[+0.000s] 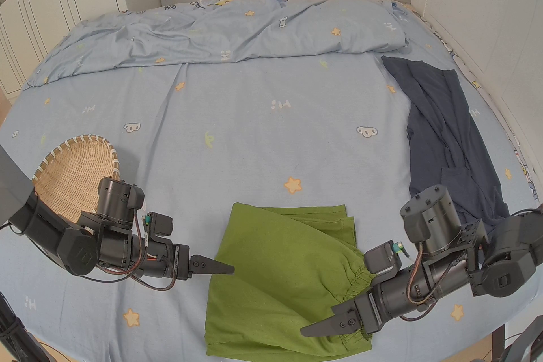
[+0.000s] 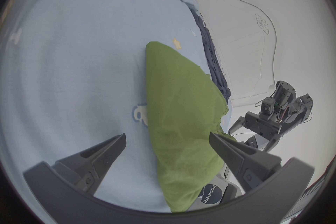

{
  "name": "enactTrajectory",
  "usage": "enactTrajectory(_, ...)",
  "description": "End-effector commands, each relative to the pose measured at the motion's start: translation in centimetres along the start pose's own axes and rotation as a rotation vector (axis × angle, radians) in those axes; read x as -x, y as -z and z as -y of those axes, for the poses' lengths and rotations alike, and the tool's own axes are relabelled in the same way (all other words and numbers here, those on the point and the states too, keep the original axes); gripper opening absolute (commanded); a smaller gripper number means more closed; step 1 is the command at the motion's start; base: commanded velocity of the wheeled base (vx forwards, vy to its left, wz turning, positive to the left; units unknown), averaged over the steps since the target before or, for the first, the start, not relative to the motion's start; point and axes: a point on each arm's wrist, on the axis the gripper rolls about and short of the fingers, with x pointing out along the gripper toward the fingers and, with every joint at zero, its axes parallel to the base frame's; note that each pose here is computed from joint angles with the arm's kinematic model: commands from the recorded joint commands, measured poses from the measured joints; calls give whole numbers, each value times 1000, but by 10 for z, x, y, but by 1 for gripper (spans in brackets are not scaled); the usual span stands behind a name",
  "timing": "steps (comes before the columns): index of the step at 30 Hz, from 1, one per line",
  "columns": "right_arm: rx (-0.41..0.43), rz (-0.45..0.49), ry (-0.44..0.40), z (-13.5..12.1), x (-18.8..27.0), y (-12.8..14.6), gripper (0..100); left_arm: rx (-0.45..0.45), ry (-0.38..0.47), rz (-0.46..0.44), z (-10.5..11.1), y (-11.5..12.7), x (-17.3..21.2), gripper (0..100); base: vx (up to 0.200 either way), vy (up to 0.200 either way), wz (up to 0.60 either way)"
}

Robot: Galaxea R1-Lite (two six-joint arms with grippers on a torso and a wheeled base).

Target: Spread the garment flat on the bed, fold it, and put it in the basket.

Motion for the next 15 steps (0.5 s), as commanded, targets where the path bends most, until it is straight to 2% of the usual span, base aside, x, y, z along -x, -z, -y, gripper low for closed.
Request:
enactTrajectory(1,-30,-81,-5,12,-19,5,100,27,-4,-38,-13,1,-19,100,0,0,0)
enactTrajectory(6,-70,-146,13,23,-24,22,100,8,22,-49,-5,-1,-29,100,0,0,0)
enactTrajectory(10,-80,-191,-32,37,-15,39,100,9,40,-56,-1,-1,-38,100,0,0,0)
enactTrajectory(15,-107,-187,-33,55,-6,47,100,7,49,-67,-3,2,-50,100,0,0,0)
